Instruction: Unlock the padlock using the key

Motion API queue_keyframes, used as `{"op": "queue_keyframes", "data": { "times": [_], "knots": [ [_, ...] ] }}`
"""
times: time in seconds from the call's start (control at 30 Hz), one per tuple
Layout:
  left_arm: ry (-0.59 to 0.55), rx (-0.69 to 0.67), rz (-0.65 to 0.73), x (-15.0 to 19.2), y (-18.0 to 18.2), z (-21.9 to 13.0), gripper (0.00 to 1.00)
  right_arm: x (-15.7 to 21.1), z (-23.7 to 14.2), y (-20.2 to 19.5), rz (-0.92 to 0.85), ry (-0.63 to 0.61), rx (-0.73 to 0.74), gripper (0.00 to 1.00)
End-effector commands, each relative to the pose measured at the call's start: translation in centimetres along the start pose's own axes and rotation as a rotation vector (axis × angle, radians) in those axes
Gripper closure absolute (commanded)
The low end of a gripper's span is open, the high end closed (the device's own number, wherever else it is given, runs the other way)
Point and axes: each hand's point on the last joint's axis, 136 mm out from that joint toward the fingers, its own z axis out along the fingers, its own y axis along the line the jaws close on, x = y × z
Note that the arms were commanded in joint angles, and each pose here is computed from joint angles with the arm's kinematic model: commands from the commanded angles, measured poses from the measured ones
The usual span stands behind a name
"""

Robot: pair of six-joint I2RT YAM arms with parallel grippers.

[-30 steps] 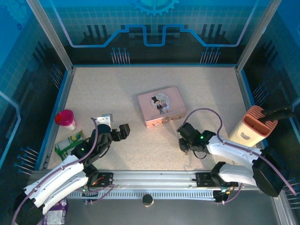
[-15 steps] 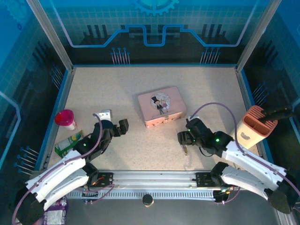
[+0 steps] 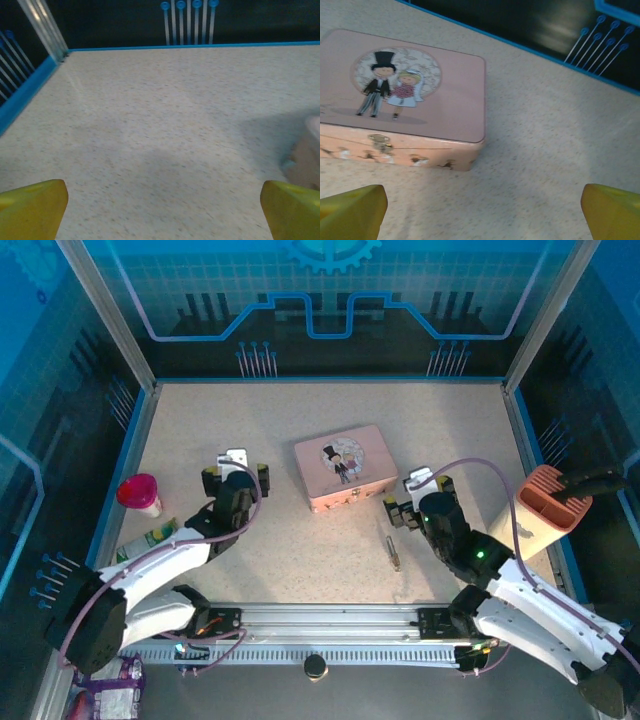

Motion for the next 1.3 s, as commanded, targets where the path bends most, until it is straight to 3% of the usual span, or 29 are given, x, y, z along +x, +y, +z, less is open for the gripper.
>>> {"op": "queue_keyframes", "data": {
  "times": [0.0,0.17,0.37,0.5,0.9,1.03,1.17,1.2,1.27],
  "knots": [
    [-0.106,-0.084,-0.010,-2.4,1.9,0.9,0.01,-1.1,1.0,-2.3,-0.070,-0.104,0.125,0.00],
    [-0.124,-0.119,-0.017,0.0,4.6,3.1,0.01,1.3,3.7,-3.5,-0.049,-0.084,0.160,0.00],
    [-0.205,-0.042,0.132,1.4,2.5,5.1,0.01,3.2,6.7,-4.1,-0.033,-0.103,0.181,0.01],
    [-0.227,0.002,0.084,1.8,2.3,5.9,0.01,3.8,8.1,-4.6,-0.014,-0.125,0.186,0.00],
    [-0.172,0.062,0.015,2.5,3.0,6.6,0.01,3.0,11.2,-5.7,0.019,-0.209,0.148,0.00],
    [-0.159,0.087,0.004,2.7,3.0,6.8,0.01,3.3,12.3,-5.8,0.097,-0.186,0.057,0.00],
    [-0.133,0.134,-0.058,3.9,3.5,7.1,0.01,5.1,14.1,-7.3,0.162,-0.204,0.110,0.00],
    [-0.168,0.106,-0.060,3.5,4.0,7.8,0.01,5.3,14.4,-7.2,0.174,-0.167,0.094,0.00],
    [-0.064,0.115,-0.059,4.5,3.7,8.3,0.01,5.8,15.4,-7.6,0.210,-0.092,0.068,0.00]
  ]
}}
